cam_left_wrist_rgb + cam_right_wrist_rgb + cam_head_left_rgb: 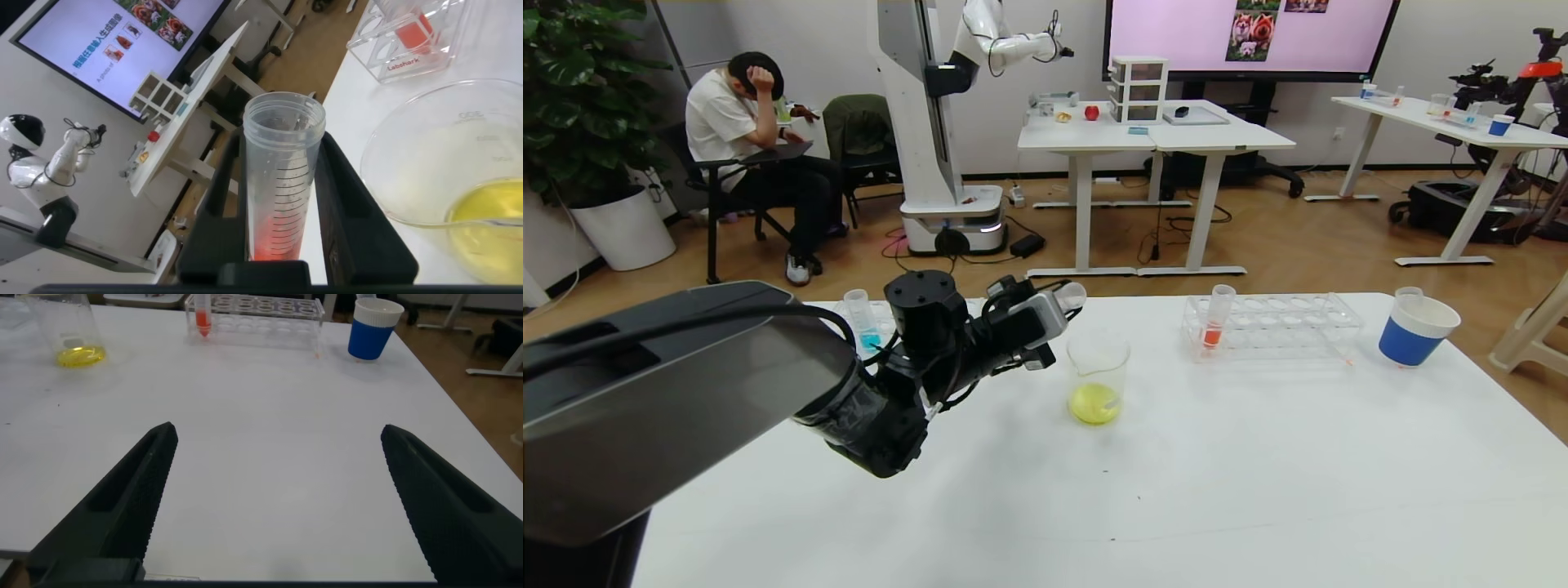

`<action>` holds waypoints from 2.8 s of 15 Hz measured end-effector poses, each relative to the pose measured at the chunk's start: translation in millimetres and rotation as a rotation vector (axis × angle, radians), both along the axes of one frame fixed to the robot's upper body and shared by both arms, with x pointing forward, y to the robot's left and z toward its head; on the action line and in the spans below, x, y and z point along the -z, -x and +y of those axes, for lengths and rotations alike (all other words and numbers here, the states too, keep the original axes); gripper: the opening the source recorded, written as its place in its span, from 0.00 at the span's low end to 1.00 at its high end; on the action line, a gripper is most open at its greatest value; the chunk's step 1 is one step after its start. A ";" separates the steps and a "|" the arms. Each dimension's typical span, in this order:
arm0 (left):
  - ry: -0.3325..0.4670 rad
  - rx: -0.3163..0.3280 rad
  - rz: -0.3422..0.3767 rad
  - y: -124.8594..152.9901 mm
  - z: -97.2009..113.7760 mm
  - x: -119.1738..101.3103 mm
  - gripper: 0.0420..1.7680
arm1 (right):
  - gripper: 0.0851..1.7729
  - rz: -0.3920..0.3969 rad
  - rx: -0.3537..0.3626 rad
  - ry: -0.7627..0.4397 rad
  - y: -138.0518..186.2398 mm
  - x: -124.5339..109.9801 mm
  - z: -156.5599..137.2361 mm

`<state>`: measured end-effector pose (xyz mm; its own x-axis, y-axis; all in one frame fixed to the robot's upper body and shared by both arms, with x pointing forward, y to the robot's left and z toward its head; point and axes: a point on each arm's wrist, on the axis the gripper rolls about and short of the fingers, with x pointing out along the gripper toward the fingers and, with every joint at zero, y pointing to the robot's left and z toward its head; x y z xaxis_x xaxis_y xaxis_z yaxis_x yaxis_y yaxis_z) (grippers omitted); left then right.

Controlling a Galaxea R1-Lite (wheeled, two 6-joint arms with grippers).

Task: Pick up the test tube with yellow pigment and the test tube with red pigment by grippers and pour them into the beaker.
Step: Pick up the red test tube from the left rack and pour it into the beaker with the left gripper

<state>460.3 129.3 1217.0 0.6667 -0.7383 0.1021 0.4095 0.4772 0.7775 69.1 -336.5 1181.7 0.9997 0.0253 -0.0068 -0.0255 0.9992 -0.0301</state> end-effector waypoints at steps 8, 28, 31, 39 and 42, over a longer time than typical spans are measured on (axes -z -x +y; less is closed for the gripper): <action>-0.214 0.075 -0.266 -23.7 6.1 -16.5 0.26 | 0.98 0.000 0.000 0.000 0.0 0.0 0.0; -0.483 0.293 -0.548 -47.6 -1.2 -15.5 0.26 | 0.98 0.000 0.000 0.000 0.0 0.0 0.0; -0.528 0.296 -0.577 -48.8 -0.7 -10.6 0.26 | 0.98 0.000 0.000 0.000 0.0 0.0 0.0; -0.621 0.298 -0.688 -51.9 -1.5 -14.3 0.26 | 0.98 0.000 0.000 0.000 0.0 0.0 0.0; -0.633 0.292 -0.725 -51.9 -2.2 -18.1 0.26 | 0.98 0.000 0.000 0.000 0.0 0.0 0.0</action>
